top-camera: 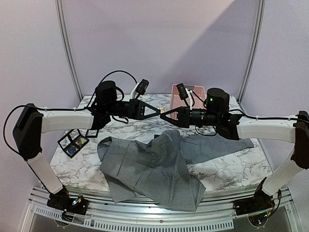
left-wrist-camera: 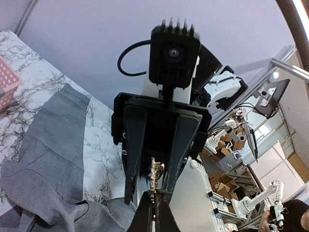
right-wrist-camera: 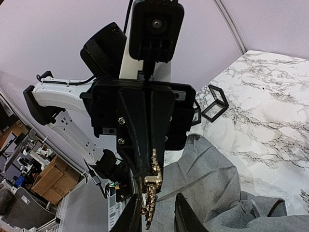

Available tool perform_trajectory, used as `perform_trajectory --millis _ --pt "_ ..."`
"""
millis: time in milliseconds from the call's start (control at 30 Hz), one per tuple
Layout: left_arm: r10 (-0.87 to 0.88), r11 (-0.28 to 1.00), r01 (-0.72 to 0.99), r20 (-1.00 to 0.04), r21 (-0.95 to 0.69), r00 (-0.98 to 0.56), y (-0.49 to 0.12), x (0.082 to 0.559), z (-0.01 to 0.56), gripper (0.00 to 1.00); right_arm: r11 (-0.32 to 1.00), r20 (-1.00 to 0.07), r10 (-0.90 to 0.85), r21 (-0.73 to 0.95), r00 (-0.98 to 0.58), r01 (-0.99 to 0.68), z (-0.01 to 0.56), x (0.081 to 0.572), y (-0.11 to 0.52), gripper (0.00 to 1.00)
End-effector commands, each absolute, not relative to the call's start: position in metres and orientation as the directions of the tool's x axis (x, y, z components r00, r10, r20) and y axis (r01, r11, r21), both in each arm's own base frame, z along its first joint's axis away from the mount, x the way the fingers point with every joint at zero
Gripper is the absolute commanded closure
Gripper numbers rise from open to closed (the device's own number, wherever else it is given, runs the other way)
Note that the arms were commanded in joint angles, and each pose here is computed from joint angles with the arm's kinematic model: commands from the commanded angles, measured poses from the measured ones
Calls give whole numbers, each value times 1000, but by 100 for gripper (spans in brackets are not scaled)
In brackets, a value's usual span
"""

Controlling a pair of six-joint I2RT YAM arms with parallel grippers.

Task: Remove the brooch from the garment

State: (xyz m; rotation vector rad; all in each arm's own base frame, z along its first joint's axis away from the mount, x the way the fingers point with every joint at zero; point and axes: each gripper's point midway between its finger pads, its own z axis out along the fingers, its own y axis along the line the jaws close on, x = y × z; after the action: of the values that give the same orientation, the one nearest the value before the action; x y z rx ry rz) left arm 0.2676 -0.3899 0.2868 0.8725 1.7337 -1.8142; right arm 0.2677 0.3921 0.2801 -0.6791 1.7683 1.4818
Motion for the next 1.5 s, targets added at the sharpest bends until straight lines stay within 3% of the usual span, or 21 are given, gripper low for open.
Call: perform_trajectory --millis 0,1000,1467 --pt "114 -113 731 -740 -673 -663 -391 257 283 100 238 -763 56 637 -644 -734 266 283 389 78" --pt "135 -110 746 -753 -657 -644 -393 252 281 100 301 -653 70 735 -754 -608 242 312 384 85" --pt "171 -81 771 -771 -631 -613 -395 247 276 100 361 -532 126 811 -837 -461 223 332 373 86"
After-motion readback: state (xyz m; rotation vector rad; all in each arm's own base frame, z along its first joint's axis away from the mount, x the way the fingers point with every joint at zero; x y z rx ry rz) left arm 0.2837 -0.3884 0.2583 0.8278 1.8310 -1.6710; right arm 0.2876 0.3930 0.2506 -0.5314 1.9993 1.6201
